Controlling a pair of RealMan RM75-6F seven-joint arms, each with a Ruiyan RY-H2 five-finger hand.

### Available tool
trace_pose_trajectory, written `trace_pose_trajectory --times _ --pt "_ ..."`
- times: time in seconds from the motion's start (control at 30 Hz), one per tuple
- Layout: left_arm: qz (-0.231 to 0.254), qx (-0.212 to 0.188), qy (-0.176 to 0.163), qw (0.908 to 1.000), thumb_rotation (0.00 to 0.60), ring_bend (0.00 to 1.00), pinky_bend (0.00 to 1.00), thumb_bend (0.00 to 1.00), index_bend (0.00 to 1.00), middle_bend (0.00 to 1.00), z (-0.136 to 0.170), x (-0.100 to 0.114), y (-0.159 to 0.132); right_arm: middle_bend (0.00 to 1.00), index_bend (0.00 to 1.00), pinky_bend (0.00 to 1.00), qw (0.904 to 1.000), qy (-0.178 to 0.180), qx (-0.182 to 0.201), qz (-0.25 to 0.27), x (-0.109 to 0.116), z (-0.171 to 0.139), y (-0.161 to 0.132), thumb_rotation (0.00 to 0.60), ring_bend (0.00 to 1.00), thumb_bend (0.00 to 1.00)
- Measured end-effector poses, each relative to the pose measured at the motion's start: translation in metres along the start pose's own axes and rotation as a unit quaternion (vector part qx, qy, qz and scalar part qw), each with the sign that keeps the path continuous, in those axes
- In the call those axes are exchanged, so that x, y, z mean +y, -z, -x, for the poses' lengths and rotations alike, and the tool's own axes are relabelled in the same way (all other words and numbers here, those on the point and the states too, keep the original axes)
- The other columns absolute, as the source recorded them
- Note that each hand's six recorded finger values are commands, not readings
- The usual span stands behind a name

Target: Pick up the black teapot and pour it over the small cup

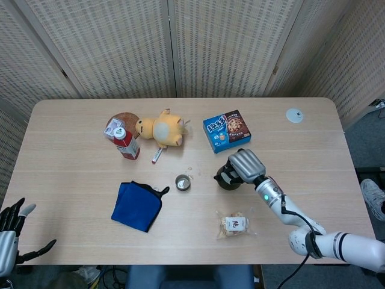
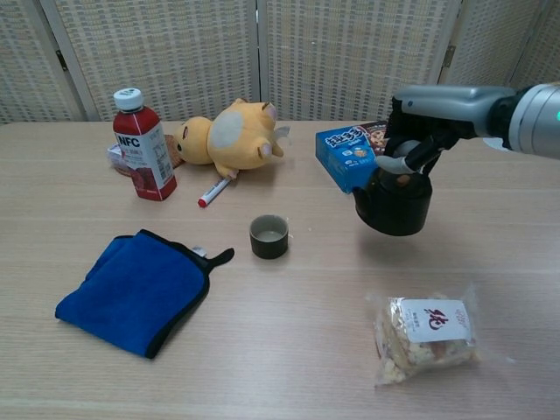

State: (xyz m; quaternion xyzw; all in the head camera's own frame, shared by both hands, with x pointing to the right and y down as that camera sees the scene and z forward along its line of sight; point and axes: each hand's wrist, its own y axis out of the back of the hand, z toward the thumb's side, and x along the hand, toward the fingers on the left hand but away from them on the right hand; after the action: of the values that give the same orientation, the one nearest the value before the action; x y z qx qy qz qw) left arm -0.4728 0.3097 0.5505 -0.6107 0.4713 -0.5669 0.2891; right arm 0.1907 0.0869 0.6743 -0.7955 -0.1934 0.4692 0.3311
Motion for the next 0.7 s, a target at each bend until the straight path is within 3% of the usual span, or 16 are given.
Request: trace_pose_trajectory --times 0.7 --pt "-0.002 0.009 -0.013 0.9999 0.364 0.0 0.0 0.0 0.14 0.0 0.012 0.006 0.004 0.95 0.94 0.38 0.9926 -0.031 0.046 -0.108 0.005 0.064 -0.064 0.439 0.89 0.48"
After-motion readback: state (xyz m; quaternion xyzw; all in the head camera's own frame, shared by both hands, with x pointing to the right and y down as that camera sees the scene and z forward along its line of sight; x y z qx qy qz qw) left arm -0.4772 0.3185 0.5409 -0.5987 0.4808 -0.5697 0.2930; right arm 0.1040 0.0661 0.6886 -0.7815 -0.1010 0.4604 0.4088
